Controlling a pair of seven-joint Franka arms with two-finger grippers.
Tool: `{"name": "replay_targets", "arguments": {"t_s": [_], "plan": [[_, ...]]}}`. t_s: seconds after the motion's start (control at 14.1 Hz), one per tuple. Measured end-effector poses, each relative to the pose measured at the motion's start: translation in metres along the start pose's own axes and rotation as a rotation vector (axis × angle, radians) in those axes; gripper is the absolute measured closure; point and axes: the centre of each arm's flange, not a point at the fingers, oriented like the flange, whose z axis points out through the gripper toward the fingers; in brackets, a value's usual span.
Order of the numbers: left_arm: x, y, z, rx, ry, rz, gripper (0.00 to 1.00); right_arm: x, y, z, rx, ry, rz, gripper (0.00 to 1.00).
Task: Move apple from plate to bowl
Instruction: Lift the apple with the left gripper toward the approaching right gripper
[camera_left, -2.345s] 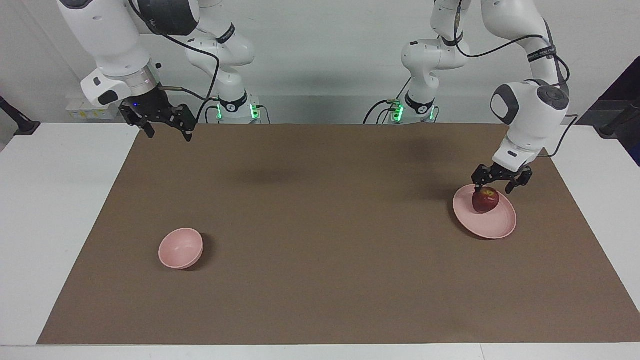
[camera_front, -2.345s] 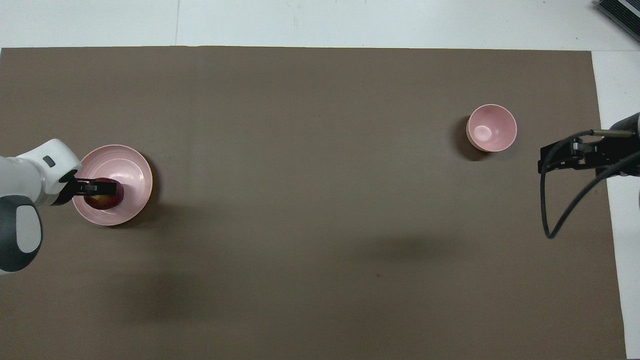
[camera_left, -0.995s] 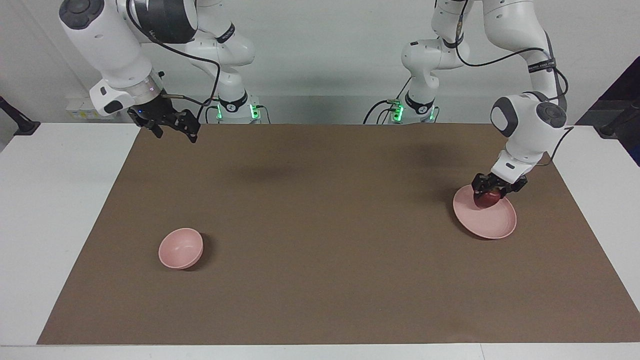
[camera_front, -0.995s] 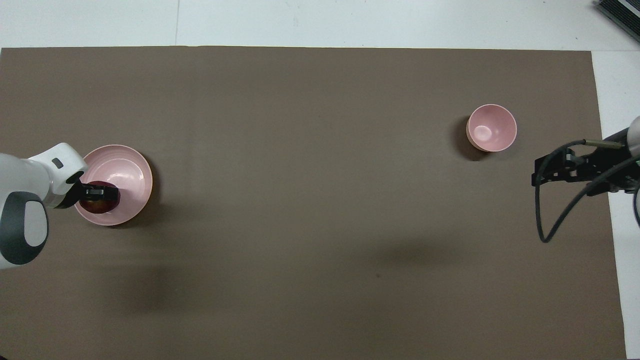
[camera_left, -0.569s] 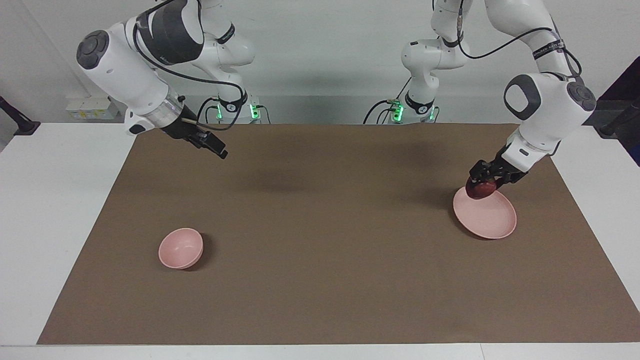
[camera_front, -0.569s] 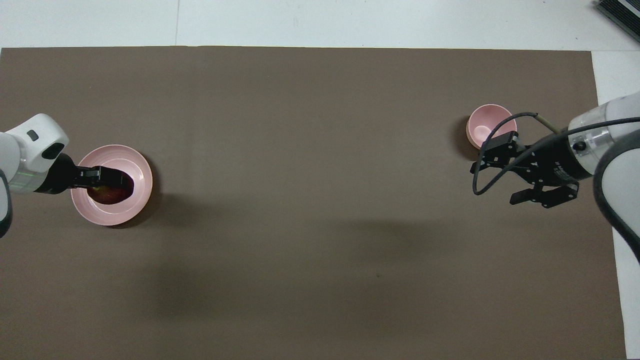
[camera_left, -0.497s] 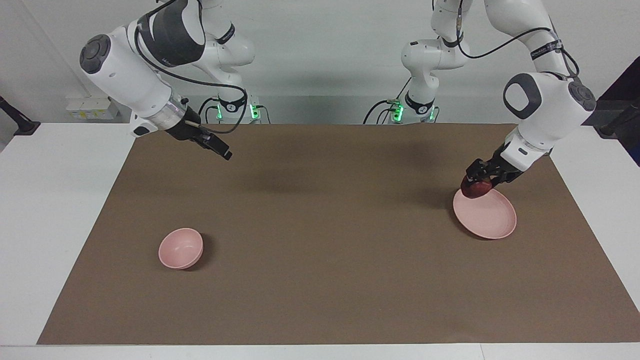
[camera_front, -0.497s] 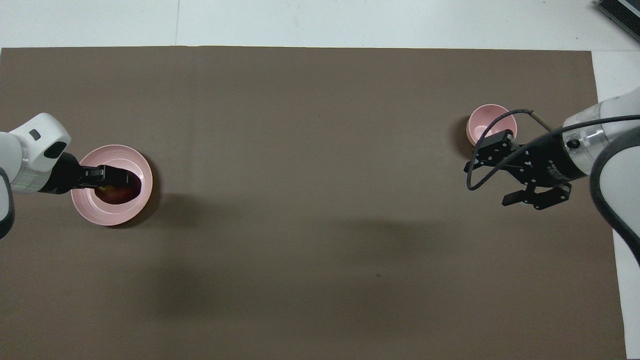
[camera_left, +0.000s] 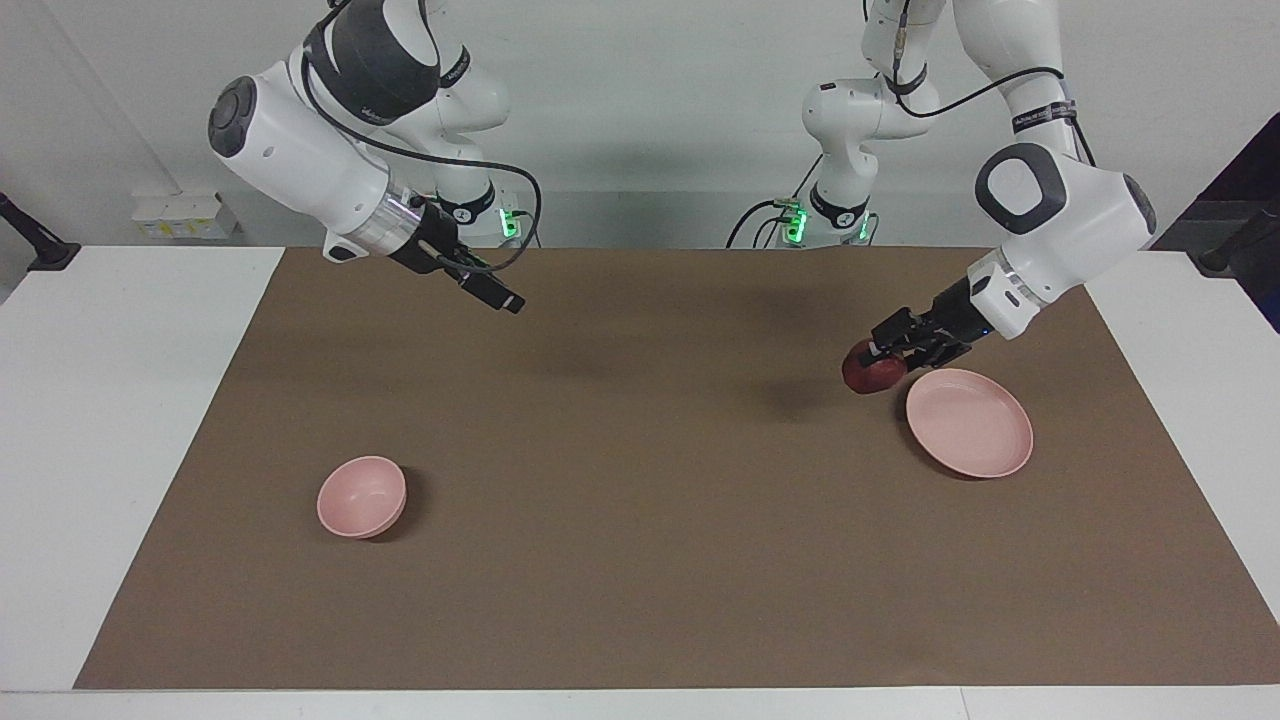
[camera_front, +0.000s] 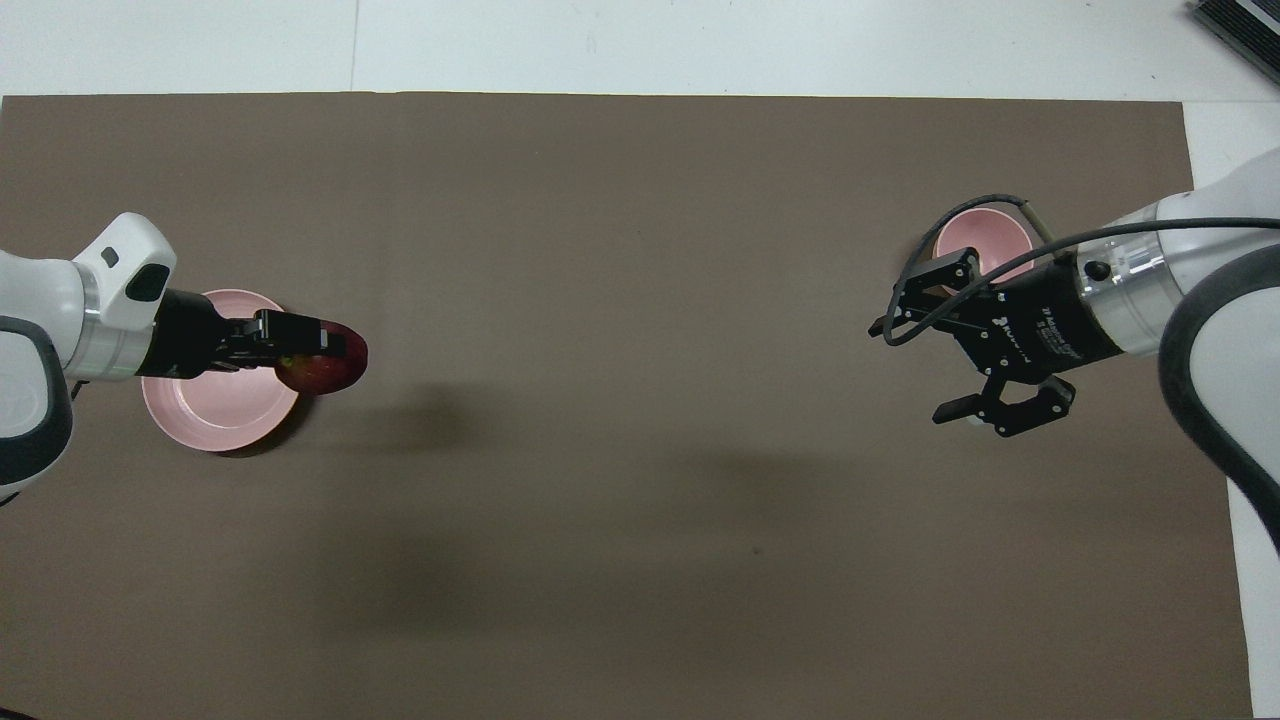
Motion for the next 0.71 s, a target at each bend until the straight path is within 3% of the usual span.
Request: {"name": "replay_targets", "arguments": {"t_s": [0.28,0.71], "plan": [[-0.004,0.036,0.016,-0.207,0.004,-0.059,0.22,-0.011,-0.011,0.032,0.072,-0.103,0.094,0.00],[-0.019,0.084,0.037,-0.403,-0.015,-0.101,0.22,-0.023,-0.025,0.083,0.110,-0.239,0.233,0.00]]}}
